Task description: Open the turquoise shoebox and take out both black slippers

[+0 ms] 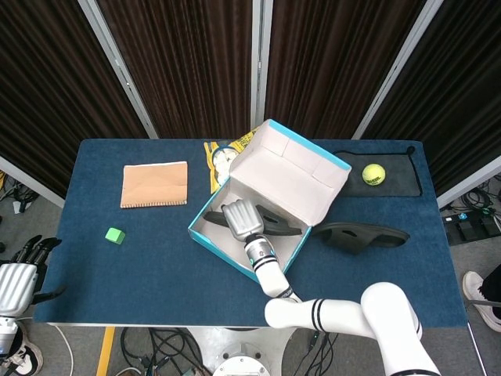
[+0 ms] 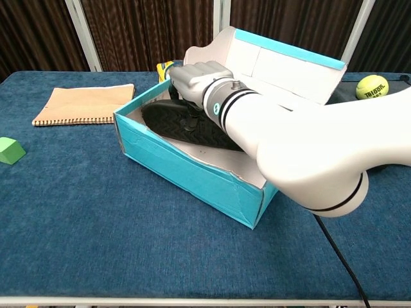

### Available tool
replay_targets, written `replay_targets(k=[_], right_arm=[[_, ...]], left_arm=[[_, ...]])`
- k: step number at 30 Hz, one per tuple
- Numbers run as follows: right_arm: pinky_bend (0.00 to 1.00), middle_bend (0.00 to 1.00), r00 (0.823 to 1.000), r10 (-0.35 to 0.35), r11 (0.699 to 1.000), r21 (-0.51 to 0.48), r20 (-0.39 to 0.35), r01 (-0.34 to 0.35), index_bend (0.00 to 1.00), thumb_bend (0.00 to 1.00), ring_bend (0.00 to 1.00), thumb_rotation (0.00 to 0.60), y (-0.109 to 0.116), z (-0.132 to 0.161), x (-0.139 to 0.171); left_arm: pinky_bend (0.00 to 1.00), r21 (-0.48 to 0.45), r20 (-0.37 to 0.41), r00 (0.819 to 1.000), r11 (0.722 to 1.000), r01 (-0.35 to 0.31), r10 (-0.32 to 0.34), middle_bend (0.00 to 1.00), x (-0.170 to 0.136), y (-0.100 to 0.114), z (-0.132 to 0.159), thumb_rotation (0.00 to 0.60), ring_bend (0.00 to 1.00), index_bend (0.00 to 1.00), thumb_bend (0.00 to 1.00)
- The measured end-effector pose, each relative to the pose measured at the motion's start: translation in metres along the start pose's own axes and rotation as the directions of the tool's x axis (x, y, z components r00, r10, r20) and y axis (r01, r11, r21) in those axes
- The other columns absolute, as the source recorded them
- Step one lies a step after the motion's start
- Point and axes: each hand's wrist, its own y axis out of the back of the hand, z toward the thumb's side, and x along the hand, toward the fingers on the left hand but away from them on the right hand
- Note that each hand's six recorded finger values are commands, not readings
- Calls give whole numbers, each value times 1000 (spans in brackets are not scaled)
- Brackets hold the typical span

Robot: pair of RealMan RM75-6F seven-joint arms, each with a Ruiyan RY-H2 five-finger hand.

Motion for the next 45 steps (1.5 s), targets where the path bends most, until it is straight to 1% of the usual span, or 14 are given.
replay_targets(k=[7, 15, 21, 28, 31, 35, 37, 40, 42, 43, 45], right_arm=[[660, 656, 999, -42, 999, -29, -17, 42, 800, 394, 527, 600, 10, 1, 3], [671, 662, 991, -118, 989, -93, -58, 112, 813, 402, 537, 600, 41, 2, 14], [672, 662, 985, -161, 980, -129, -65, 151, 814, 402, 537, 600, 64, -6, 21], [676, 662, 968, -231, 961, -175, -96, 212, 817, 402, 538, 600, 85, -6, 22], [678, 662, 954, -267, 953, -184, -136, 241, 819, 402, 538, 600, 94, -1, 20], [678, 662, 927, -320, 944, -148, -194, 295, 820, 402, 538, 600, 105, 7, 13], [678, 662, 918, -334, 941, -133, -215, 311, 820, 402, 538, 600, 109, 10, 7], [678, 662, 897, -360, 933, -111, -255, 343, 820, 402, 538, 600, 117, 17, 0], [678, 662, 878, -383, 924, -103, -289, 369, 820, 401, 538, 600, 124, 23, -5], [678, 662, 873, -387, 922, -102, -297, 374, 820, 400, 538, 600, 126, 24, -7], [678, 662, 857, -398, 916, -100, -326, 388, 821, 398, 538, 600, 130, 29, -12]], left_arm=[[291, -4, 1, 1000, 1000, 6, -6, 156, 0, -1, 1, 600, 81, 157, 14], [292, -4, 10, 1000, 1000, 4, -4, 156, 1, 0, 4, 600, 81, 157, 14], [292, 0, 13, 1000, 1000, 6, -6, 156, 1, 0, 5, 600, 81, 157, 13], [292, 3, 16, 1000, 1000, 4, -4, 156, 2, 1, 6, 600, 81, 157, 14], [292, 1, 13, 1000, 1000, 3, -3, 156, 2, 1, 6, 600, 81, 157, 14], [292, 3, 12, 1000, 1000, 1, -1, 156, 2, 2, 5, 600, 81, 157, 13], [292, 3, 12, 1000, 1000, -1, 1, 156, 2, 2, 4, 600, 81, 157, 13], [291, 4, 9, 1000, 1000, -6, 6, 156, 2, 4, 3, 600, 81, 158, 14], [291, 7, 7, 1000, 1000, -7, 7, 156, 2, 4, 2, 600, 81, 157, 14], [291, 7, 6, 1000, 1000, -7, 7, 156, 2, 5, 2, 600, 81, 157, 13], [291, 12, 5, 1000, 1000, -6, 6, 156, 3, 5, 1, 600, 81, 157, 14]])
